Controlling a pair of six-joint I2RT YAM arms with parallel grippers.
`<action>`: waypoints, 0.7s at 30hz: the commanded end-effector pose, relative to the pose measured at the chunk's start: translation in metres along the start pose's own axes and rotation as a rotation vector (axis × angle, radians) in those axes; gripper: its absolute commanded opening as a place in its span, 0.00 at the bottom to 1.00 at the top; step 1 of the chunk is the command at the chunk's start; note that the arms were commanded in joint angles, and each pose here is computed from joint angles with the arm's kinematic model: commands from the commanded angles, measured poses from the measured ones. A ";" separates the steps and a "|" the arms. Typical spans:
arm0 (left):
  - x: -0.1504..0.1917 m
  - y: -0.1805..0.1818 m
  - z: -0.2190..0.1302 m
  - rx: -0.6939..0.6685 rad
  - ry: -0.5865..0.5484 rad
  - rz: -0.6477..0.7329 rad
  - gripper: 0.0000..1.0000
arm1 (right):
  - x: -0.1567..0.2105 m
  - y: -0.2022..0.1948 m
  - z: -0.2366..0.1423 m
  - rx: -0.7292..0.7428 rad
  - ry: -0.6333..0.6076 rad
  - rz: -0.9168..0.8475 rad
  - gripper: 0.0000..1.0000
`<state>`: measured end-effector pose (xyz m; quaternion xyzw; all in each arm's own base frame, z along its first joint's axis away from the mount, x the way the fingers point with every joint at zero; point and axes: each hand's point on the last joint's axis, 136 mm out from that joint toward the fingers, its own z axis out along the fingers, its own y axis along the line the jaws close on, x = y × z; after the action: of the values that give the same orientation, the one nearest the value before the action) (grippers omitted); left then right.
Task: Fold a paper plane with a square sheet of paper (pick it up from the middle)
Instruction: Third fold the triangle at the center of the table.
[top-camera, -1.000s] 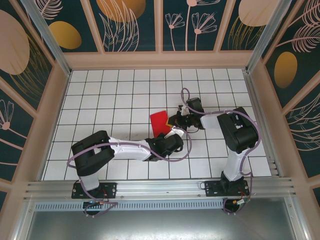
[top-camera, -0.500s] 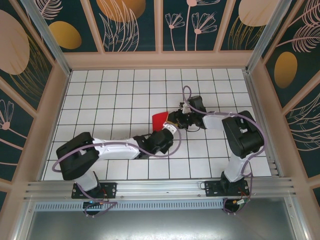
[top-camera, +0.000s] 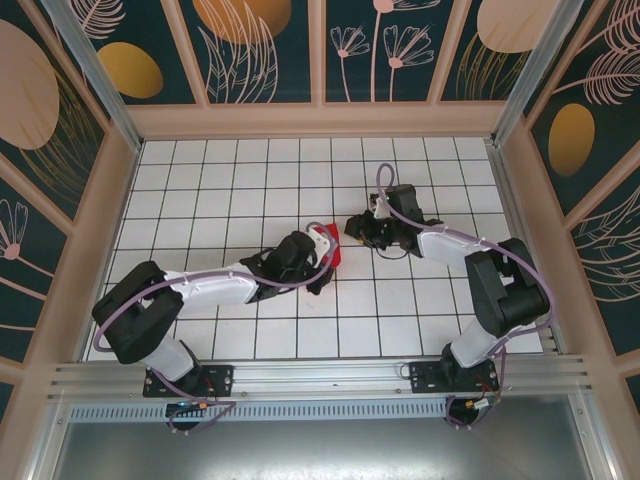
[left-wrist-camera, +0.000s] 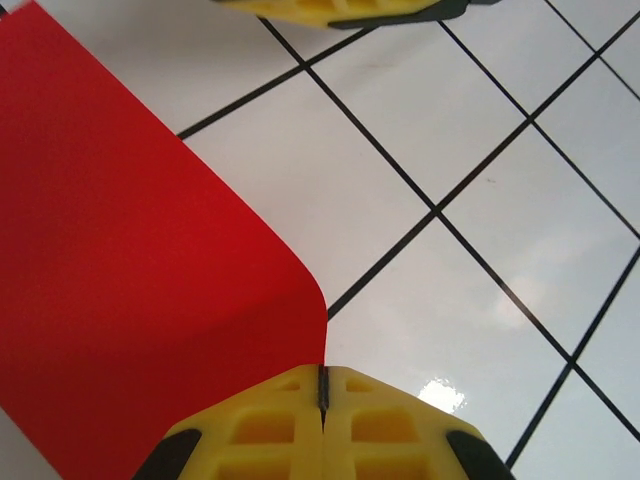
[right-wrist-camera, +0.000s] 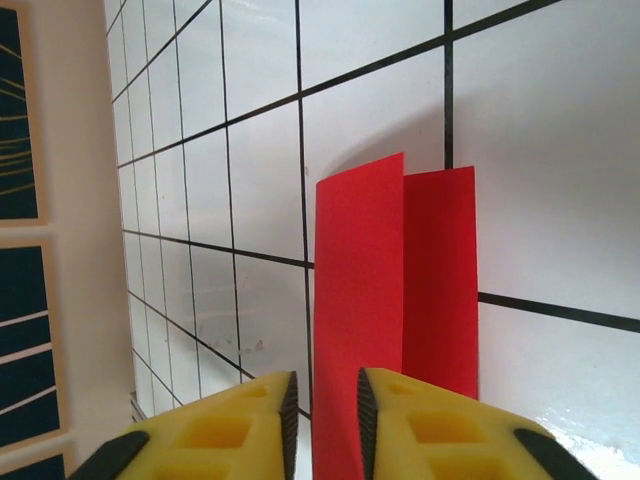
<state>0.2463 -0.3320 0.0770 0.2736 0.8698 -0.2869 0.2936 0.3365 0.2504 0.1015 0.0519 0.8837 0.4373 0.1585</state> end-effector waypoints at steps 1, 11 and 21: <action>0.007 -0.006 -0.001 0.118 0.006 -0.059 0.00 | 0.001 0.011 0.002 -0.050 0.021 -0.032 0.20; 0.014 0.001 0.005 0.176 0.054 -0.117 0.00 | 0.013 0.003 0.050 -0.014 0.143 -0.044 0.15; 0.018 0.010 0.006 0.156 0.065 -0.136 0.00 | 0.023 -0.032 0.077 0.104 0.199 -0.046 0.14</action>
<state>0.2413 -0.3248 0.0608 0.2526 0.8691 -0.3585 0.2289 0.3405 0.2966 0.0368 0.0074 0.9057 0.4170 0.0765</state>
